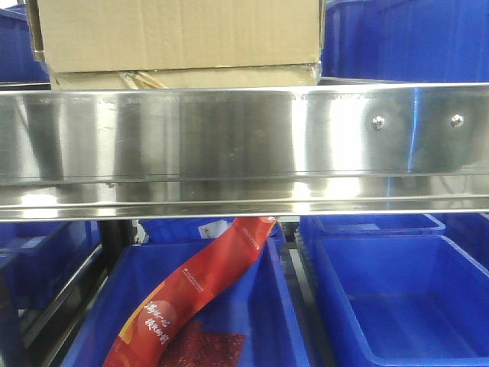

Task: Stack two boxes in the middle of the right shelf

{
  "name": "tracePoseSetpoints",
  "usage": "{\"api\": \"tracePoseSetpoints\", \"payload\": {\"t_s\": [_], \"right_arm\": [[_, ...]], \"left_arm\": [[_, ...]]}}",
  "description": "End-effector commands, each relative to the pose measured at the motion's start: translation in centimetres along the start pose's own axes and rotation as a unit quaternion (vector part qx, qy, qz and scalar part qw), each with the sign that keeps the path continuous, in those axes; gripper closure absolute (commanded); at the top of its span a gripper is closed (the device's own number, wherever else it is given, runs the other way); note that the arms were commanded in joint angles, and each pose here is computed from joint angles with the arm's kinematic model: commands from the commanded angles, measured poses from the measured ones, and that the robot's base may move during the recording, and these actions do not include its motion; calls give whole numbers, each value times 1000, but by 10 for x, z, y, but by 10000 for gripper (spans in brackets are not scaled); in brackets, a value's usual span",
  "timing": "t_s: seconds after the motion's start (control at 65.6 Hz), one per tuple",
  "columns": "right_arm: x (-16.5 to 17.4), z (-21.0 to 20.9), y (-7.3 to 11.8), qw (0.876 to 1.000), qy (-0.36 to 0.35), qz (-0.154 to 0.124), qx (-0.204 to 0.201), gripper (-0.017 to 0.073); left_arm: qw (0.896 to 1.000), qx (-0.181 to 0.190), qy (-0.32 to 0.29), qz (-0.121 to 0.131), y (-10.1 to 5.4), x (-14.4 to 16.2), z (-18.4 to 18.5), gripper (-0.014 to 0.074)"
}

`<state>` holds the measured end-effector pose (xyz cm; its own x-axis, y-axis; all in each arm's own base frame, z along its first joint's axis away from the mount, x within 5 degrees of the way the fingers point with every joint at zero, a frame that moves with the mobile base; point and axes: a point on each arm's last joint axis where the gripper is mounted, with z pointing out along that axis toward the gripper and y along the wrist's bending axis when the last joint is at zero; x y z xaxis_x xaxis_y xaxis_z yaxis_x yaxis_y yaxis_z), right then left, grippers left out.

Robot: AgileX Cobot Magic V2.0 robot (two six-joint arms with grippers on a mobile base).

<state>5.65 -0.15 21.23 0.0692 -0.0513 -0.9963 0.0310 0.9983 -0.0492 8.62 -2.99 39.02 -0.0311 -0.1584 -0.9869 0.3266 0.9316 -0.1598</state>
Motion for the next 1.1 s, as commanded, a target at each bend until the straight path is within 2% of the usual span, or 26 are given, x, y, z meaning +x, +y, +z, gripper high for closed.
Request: {"api": "tracePoseSetpoints", "payload": {"t_s": [0.0, 0.518, 0.625, 0.686, 0.747, 0.884, 1.006, 1.082], "right_arm": [[-2, 0, 0, 1000, -13, 4, 3, 720], [-2, 0, 0, 1000, -13, 4, 3, 720], [-2, 0, 0, 1000, -13, 4, 3, 720], [-2, 0, 0, 1000, -13, 4, 3, 720], [-2, 0, 0, 1000, -13, 4, 3, 720], [-2, 0, 0, 1000, -13, 4, 3, 720], [-2, 0, 0, 1000, -13, 4, 3, 720], [-2, 0, 0, 1000, -13, 4, 3, 720]], "left_arm": [[1000, 6, -16, 0, -1, -4, -2, 689], [1000, 6, -17, 0, -1, -4, -2, 689], [999, 2, -22, 33, 1, 3, 0, 689], [999, -10, -9, 36, 5, 19, -2, 689], [998, -25, -1, 65, 11, 37, -5, 696], [993, -59, -9, 98, 23, 83, -14, 696], [990, -93, -28, 101, 33, 121, -26, 696], [989, -108, -51, 90, 36, 135, -33, 696]]}}
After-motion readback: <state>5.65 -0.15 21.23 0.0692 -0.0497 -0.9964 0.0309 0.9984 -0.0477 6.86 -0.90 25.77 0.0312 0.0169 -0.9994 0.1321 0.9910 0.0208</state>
